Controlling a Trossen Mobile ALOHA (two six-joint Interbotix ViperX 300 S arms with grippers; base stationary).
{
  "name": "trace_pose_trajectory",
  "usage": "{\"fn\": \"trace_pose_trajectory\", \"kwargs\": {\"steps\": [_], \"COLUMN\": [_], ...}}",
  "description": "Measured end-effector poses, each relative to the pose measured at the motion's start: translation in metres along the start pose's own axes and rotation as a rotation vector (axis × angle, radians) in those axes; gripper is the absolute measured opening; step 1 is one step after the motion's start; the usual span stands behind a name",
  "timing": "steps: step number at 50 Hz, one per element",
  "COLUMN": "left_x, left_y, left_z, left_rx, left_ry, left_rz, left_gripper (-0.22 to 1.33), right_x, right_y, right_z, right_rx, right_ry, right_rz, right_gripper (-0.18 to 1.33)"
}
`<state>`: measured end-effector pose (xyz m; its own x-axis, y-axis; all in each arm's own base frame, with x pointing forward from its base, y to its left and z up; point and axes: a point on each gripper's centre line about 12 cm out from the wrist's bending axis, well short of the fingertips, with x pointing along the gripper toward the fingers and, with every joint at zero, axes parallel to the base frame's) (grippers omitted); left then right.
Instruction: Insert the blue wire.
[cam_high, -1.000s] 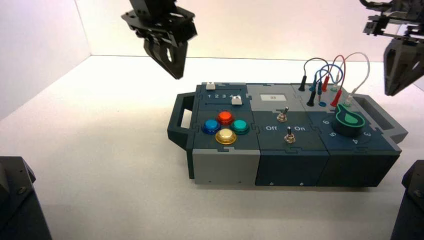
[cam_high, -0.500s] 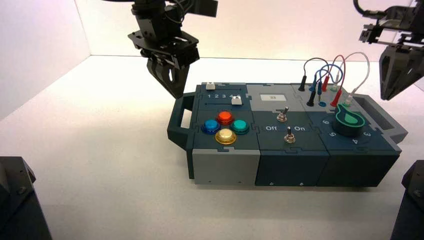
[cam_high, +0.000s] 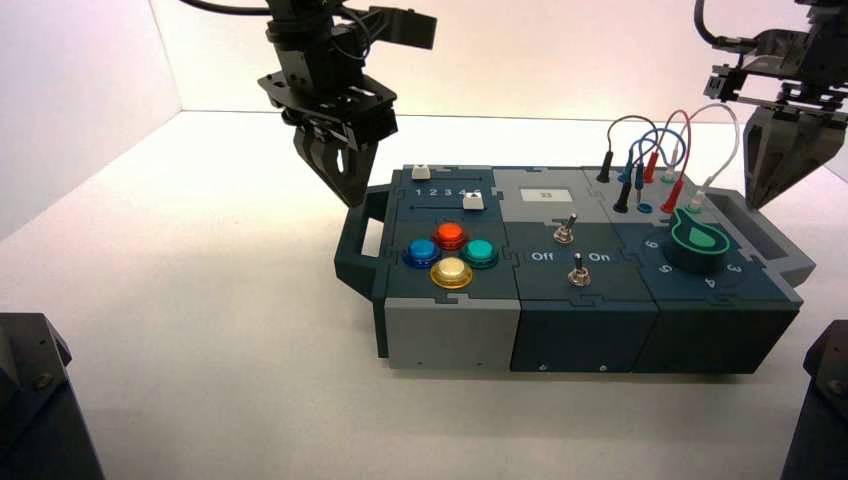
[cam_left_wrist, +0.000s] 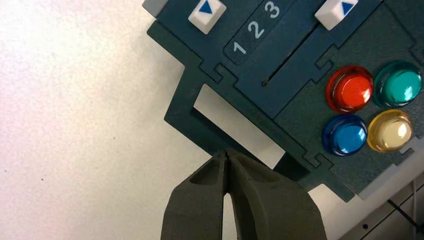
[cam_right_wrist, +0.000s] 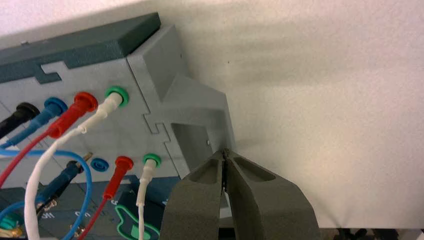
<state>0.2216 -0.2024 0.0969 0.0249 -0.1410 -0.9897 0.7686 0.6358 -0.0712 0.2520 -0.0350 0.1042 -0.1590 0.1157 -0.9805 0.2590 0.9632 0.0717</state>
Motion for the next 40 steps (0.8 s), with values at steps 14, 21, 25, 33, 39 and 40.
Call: {"fn": "trace_pose_trajectory", "kwargs": {"steps": [14,21,25,33,39,40], "left_x": [0.004,0.005,0.007,0.009,0.010,0.010], "left_y": [0.001,0.002,0.001,0.002,0.002,0.002], "left_z": [0.004,0.007,0.007,0.008,0.008,0.008], "left_rx": [0.009,0.015,0.019,0.020,0.029,0.029], "left_ry": [0.006,0.006,0.012,0.015,0.020,0.020], "left_rz": [-0.001,-0.001,-0.002,-0.003,-0.003,-0.003], "left_gripper": [-0.17,-0.17,-0.17,-0.16,-0.16,-0.16], "right_x": [0.001,0.003,0.003,0.019,0.022,0.022], "right_y": [0.001,0.005,0.011,0.024,0.026,0.026], "right_z": [0.006,0.008,0.010,0.011,0.013,0.013], "right_rx": [0.000,-0.002,-0.010,-0.044,-0.043,-0.043], "right_ry": [0.002,0.009,0.012,0.060,0.062,0.061], "right_rz": [0.003,0.011,0.018,0.018,0.022,0.022], "right_gripper": [-0.14,-0.14,-0.14,-0.15,-0.15,-0.15]}}
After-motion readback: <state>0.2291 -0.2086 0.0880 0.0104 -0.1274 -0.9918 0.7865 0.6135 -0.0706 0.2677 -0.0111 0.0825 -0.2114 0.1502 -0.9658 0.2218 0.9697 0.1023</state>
